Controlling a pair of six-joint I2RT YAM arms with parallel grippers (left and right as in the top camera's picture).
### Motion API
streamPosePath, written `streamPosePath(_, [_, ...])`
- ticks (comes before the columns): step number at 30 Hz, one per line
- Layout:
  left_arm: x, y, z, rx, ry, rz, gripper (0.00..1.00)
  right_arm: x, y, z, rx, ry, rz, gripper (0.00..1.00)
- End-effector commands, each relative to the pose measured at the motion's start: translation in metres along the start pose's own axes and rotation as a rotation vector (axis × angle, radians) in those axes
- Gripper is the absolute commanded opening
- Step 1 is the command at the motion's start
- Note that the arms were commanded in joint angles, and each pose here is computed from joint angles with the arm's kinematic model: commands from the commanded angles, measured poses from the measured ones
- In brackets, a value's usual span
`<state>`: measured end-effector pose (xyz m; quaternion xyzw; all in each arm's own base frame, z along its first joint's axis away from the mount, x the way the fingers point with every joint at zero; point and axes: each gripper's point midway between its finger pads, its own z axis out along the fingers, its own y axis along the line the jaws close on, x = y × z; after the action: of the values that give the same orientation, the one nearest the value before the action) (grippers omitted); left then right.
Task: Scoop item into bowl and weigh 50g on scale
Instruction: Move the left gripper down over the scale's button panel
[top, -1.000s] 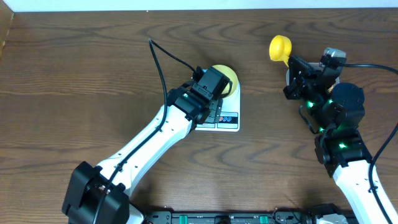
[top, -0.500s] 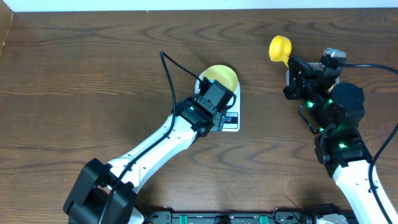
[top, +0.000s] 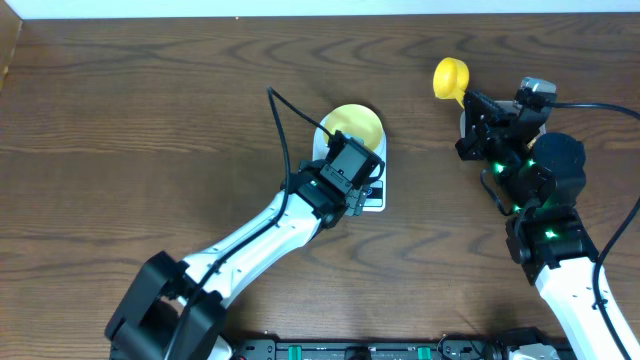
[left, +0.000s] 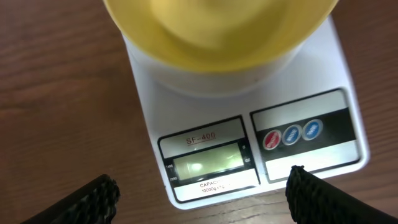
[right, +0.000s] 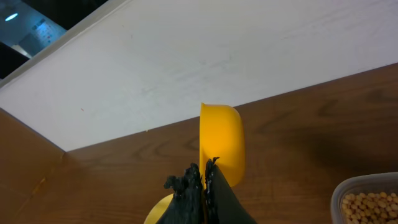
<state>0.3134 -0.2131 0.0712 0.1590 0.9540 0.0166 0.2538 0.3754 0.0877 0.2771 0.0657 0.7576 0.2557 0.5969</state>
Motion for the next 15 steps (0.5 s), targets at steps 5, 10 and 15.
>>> streamPosePath(5, [0.01, -0.005, 0.019, -0.022, 0.029, 0.027, 0.88, -0.015, 0.001, -0.003, 0.008, -0.035, 0.005, 0.01])
streamPosePath(10, [0.006, -0.008, 0.019, -0.013, 0.008, 0.023, 0.88, -0.015, 0.0, -0.003, 0.012, -0.035, 0.005, 0.01])
streamPosePath(15, [0.003, -0.009, 0.019, -0.009, -0.002, -0.016, 0.88, -0.015, 0.0, -0.003, 0.012, -0.033, 0.005, 0.01])
